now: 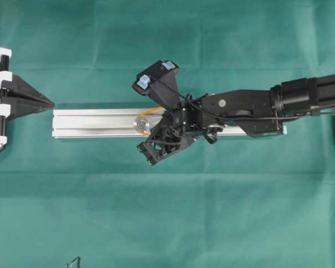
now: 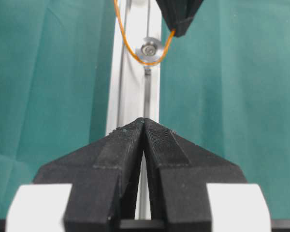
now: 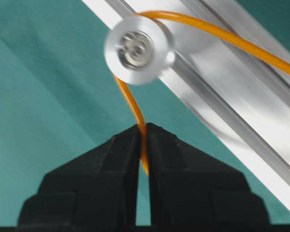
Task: Hook the rubber onto the shaft.
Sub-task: 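Open the right gripper to release the band around the knob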
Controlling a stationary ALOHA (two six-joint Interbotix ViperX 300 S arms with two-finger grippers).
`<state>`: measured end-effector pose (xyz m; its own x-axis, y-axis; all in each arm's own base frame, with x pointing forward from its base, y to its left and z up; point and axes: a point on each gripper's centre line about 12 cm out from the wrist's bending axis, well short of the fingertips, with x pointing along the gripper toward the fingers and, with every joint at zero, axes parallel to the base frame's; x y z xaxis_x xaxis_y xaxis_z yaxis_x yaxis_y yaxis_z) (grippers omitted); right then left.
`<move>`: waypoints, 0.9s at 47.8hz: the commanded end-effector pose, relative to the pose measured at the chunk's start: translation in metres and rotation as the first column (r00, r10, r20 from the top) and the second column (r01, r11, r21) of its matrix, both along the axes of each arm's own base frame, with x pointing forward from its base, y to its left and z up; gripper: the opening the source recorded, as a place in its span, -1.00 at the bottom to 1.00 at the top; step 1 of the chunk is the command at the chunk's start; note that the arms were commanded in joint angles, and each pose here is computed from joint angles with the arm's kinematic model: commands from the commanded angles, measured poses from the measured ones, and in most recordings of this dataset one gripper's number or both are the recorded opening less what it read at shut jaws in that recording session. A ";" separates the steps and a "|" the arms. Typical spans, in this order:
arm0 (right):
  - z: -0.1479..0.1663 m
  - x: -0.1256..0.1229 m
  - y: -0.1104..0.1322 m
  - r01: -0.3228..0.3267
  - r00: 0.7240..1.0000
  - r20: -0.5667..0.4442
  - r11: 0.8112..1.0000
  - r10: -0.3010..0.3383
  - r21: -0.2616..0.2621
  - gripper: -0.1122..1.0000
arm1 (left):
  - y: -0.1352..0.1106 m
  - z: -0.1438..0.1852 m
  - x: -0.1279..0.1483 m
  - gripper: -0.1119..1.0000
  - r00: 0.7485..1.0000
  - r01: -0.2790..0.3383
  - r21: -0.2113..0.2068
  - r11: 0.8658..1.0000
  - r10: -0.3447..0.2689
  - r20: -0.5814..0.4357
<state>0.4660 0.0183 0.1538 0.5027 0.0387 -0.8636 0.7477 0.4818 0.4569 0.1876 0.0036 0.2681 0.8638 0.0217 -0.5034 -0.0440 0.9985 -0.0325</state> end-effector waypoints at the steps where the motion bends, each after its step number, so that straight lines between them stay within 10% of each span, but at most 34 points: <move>1: 0.024 -0.002 0.001 -0.005 0.999 0.054 1.000 0.005 -0.004 -0.67 | 0.000 0.010 0.003 -0.80 1.000 0.002 0.002 1.000 -0.002 0.023; 43: 0.026 -0.009 -0.001 -0.022 0.999 0.048 0.999 0.024 -0.033 -0.65 | 0.000 0.010 0.003 -0.80 1.000 0.003 0.003 1.000 -0.003 0.023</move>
